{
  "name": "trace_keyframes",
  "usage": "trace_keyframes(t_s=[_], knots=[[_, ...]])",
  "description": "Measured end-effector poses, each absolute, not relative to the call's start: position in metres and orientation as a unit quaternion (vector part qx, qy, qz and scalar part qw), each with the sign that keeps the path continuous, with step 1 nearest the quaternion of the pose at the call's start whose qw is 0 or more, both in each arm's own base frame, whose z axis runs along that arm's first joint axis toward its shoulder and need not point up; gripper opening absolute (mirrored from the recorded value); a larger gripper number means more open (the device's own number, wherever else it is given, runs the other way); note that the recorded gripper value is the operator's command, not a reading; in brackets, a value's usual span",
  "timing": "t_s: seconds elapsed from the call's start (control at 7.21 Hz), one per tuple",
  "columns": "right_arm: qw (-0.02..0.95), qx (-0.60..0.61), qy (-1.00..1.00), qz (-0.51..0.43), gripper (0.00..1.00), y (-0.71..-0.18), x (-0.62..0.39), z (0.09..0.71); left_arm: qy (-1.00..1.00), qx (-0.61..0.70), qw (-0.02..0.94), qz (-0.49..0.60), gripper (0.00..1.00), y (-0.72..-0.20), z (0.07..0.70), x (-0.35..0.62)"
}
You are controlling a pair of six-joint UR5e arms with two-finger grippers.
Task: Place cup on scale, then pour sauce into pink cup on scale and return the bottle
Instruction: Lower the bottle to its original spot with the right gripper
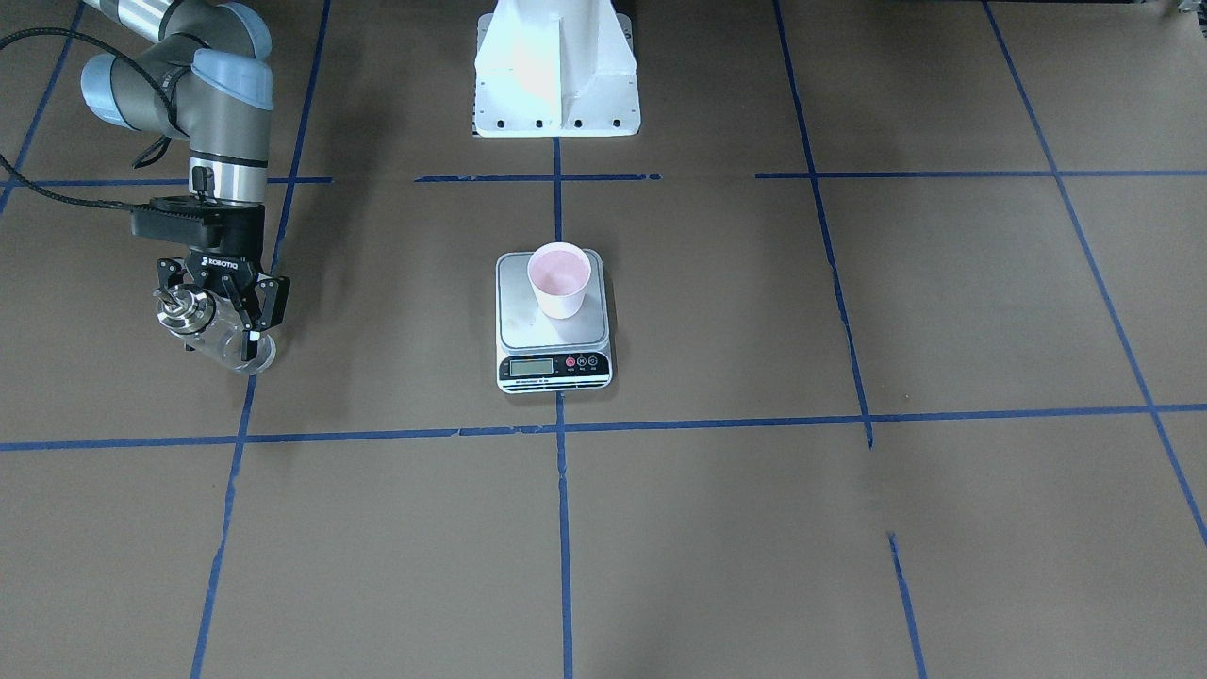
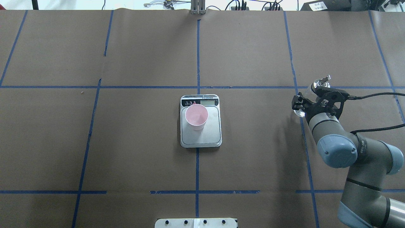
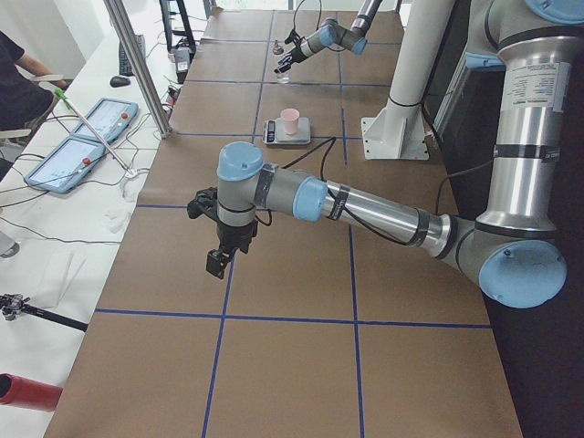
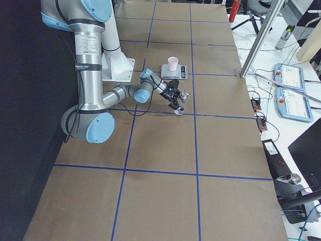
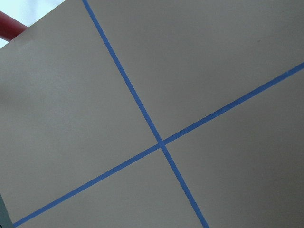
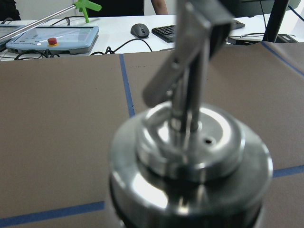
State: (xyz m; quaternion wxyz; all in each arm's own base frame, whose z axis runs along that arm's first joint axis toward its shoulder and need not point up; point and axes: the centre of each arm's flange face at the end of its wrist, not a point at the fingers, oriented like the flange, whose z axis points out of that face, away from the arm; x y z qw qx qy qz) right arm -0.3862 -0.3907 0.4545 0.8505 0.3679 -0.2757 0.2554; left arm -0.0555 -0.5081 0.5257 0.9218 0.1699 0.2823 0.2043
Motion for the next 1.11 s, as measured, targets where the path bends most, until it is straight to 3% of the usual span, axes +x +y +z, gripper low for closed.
trace_keyframes(t_s=[0.42,0.55,0.69,1.11], knots=[[0.853,0.364,-0.271,0.257,0.0,-0.3897,-0.3907,0.4658,0.282,0.171,0.922,0.204,1.0,-0.5081,0.5253,-0.0556],[0.853,0.364,-0.271,0.257,0.35,-0.3896,-0.3912,0.4659,0.282,0.171,0.922,0.205,1.0,-0.5082,0.5253,-0.0555],[0.853,0.364,-0.273,0.257,0.99,-0.3893,-0.3912,0.4641,0.282,0.171,0.922,0.205,1.0,-0.5082,0.5254,-0.0555],[0.855,0.365,-0.269,0.253,1.0,-0.3887,-0.389,0.4669,0.281,0.171,0.922,0.205,1.0,-0.5082,0.5255,-0.0555]])
